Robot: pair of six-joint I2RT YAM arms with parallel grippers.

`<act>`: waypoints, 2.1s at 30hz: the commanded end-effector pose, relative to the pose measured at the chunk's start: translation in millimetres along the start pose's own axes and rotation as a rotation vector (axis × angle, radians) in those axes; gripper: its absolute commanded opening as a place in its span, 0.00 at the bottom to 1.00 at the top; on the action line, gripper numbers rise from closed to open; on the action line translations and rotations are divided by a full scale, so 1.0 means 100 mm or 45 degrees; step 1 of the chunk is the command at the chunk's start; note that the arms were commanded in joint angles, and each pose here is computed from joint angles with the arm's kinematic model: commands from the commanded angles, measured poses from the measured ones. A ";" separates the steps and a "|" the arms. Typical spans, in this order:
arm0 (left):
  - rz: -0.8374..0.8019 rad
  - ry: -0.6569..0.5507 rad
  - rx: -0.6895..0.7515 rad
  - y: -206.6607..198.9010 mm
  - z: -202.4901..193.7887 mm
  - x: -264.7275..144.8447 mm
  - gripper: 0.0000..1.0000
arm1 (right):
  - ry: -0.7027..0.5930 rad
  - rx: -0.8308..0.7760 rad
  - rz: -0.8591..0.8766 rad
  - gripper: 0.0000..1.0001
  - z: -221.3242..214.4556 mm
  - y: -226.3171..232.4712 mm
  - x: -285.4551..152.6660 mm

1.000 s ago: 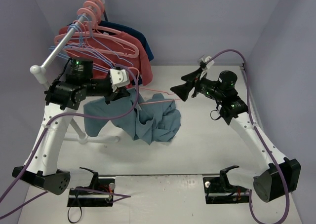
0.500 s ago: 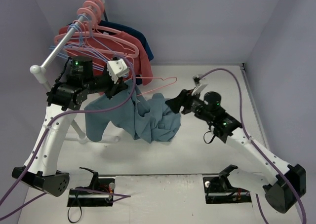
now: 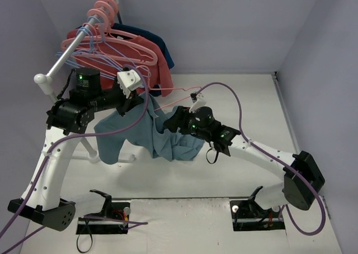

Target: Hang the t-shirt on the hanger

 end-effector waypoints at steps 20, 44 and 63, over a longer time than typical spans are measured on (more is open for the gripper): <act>0.100 -0.102 0.083 -0.10 0.00 -0.21 0.00 | -0.119 -0.152 -0.135 0.00 0.21 -0.32 -0.23; 0.112 0.048 0.074 0.01 -0.32 0.03 0.00 | -0.125 -0.389 -0.237 0.00 1.40 -0.83 -0.54; 0.162 -0.338 0.330 -0.27 1.07 -0.21 0.00 | -0.471 -0.773 0.107 0.00 2.43 0.81 -0.89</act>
Point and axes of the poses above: each gripper's point midway between its finger pads, its own x axis out along the fingers, its own y axis along the line the jaws close on, z = x × y, the point moved 7 cm from there along -x, back along the fingers, and after that the axes turned 6 degrees about -x, right-handed, at the moved point
